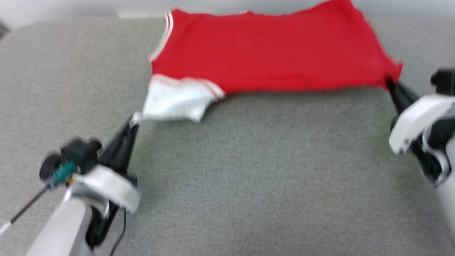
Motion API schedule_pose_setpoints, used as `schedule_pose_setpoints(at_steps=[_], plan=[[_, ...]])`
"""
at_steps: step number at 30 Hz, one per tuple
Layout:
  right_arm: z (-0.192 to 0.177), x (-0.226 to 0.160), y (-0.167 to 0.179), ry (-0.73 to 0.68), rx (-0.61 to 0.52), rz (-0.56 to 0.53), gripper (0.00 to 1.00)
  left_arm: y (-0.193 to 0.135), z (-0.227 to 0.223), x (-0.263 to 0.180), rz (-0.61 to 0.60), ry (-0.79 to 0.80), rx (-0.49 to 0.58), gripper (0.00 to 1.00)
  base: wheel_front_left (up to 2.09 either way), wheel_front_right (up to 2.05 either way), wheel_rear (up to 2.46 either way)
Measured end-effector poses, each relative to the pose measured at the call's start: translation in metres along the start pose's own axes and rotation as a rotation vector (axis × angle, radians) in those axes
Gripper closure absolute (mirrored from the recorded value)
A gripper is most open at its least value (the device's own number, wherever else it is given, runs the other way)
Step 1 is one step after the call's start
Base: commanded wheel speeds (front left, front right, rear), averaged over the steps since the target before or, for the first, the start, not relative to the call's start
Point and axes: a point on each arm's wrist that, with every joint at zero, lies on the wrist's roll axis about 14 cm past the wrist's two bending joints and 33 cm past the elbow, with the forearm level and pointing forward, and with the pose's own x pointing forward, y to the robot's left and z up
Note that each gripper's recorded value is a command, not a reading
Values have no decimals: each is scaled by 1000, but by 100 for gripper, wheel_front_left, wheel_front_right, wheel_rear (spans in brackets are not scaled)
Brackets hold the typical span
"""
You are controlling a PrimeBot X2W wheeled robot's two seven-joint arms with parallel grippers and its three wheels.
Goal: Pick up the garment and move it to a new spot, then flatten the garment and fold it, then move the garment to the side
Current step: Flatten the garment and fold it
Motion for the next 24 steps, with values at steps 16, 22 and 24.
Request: schedule_pose_setpoints(at_steps=[16,22,24], plan=[[-55,-123,2,120,101,-15,100,-58,-19,-137,-83,237,-101,100,0,0,0],[-78,-160,5,192,101,-17,100,-78,-26,-171,-112,306,-167,100,0,0,0],[-81,-167,6,205,102,-20,100,-83,-26,-175,-121,315,-185,100,0,0,0]])
